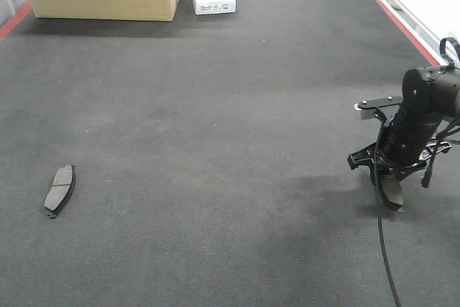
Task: Move and align brake pads A on conveyor
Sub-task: 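Lower the right gripper with its brake pad onto the belt, then open the right gripper to release the pad and raise it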
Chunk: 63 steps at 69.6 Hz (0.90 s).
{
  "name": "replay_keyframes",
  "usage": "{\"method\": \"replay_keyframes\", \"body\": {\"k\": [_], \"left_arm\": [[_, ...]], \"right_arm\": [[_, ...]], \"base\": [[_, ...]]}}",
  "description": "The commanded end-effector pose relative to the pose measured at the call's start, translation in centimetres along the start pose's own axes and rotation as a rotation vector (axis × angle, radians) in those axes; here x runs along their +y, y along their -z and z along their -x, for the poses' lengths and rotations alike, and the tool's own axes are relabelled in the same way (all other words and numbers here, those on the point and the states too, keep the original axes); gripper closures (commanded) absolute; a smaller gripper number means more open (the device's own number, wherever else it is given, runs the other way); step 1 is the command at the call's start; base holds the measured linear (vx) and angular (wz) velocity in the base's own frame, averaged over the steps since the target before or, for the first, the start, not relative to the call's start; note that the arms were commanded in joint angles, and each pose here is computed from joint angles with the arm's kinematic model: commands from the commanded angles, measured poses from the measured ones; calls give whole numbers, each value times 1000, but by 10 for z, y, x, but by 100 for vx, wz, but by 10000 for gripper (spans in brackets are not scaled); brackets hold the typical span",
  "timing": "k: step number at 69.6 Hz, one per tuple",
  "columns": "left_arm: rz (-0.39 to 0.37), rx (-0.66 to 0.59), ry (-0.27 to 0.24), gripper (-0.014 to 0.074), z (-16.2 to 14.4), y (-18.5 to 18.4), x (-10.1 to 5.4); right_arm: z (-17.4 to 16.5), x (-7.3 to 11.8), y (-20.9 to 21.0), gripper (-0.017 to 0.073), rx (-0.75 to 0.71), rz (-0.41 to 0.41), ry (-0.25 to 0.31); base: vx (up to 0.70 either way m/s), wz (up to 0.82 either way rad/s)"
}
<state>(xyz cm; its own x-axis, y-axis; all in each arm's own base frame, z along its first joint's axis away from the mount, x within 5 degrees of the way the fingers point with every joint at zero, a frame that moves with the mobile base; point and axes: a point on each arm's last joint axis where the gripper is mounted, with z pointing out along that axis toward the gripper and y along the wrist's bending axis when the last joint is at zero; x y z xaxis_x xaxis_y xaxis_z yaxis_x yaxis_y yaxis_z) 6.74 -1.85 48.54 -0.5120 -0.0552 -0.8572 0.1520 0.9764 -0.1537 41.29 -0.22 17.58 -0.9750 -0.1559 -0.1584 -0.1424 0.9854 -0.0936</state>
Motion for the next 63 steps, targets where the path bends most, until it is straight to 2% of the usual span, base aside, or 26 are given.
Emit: {"method": "replay_keyframes", "body": {"k": [1,8,17,35,43,50,63], "left_arm": [[-25,-85,0,50,9,5,-3],[-25,-85,0,50,9,5,-3],[-25,-85,0,50,9,5,-3],[-25,-85,0,50,9,5,-3],[-25,-85,0,50,9,5,-3],[-25,-85,0,50,9,5,-3],[-25,-85,0,50,9,5,-3]], "right_arm": [[8,-6,31,552,-106,-31,10],[8,-6,31,529,-104,-31,10],[8,-6,31,445,-103,-31,10],[8,-6,31,112,-111,-31,9],[9,-6,31,0,-115,-32,9],[9,-6,31,-43,-115,-32,7],[8,-6,33,-31,-115,-31,6]], "base": [[0,0],[0,0],[0,0],[0,0],[0,0],[0,0],[0,0]]}}
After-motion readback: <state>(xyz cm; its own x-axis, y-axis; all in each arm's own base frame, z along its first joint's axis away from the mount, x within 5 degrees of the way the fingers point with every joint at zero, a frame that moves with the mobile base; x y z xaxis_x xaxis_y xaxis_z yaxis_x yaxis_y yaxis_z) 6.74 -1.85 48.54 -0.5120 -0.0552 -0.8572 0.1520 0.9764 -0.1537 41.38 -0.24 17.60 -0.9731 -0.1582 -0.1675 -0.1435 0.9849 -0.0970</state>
